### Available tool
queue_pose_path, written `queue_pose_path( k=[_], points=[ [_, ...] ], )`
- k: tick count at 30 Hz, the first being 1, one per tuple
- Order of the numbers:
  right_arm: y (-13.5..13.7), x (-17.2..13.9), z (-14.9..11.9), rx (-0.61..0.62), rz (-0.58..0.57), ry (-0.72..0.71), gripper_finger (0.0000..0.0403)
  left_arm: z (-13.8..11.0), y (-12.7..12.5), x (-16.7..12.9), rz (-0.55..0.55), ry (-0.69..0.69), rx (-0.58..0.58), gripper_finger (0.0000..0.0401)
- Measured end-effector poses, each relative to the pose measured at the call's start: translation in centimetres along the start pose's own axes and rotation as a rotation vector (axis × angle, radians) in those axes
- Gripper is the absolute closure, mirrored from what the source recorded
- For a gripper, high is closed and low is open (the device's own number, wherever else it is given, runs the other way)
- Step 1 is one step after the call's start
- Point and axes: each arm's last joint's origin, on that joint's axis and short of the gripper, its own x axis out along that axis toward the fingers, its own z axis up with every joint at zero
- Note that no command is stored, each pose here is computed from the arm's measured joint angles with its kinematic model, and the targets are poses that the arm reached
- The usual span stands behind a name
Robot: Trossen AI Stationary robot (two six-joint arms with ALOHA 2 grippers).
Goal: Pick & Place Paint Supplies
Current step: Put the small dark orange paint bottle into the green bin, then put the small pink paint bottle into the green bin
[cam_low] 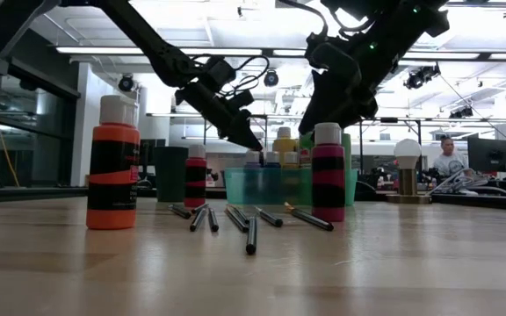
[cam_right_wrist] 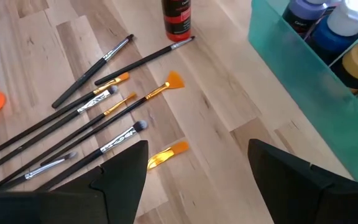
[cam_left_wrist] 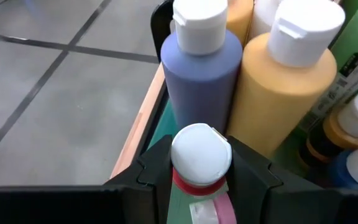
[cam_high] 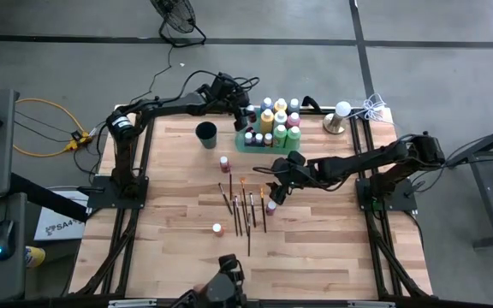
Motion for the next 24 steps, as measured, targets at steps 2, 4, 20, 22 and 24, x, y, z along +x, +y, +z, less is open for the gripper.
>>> queue_pose_path(
  k=[2,4,20,22,24],
  points=[
    [0.00,0.00,0.00,0.008,0.000,0.000,0.0133,0.06,0.02,0.01,0.001,-0.003,0.000,0.0285],
    [0.00,0.00,0.00,0.009,0.000,0.000,0.0133,-0.02,0.00,0.02,-0.002,0.004,-0.001,0.0285],
    [0.01,0.00,0.00,0.015,0.001,0.000,0.0133,-0.21,-0.18,0.02,-0.037,0.017,0.000,0.0254],
    [0.01,0.00,0.00,0.015,0.001,0.000,0.0133,-0.20,-0.17,0.01,-0.038,0.016,0.000,0.0253],
    [0.10,-0.03,-0.04,0.013,0.003,0.000,0.0133,-0.20,-0.18,0.01,-0.038,0.017,0.000,0.0252]
  ],
)
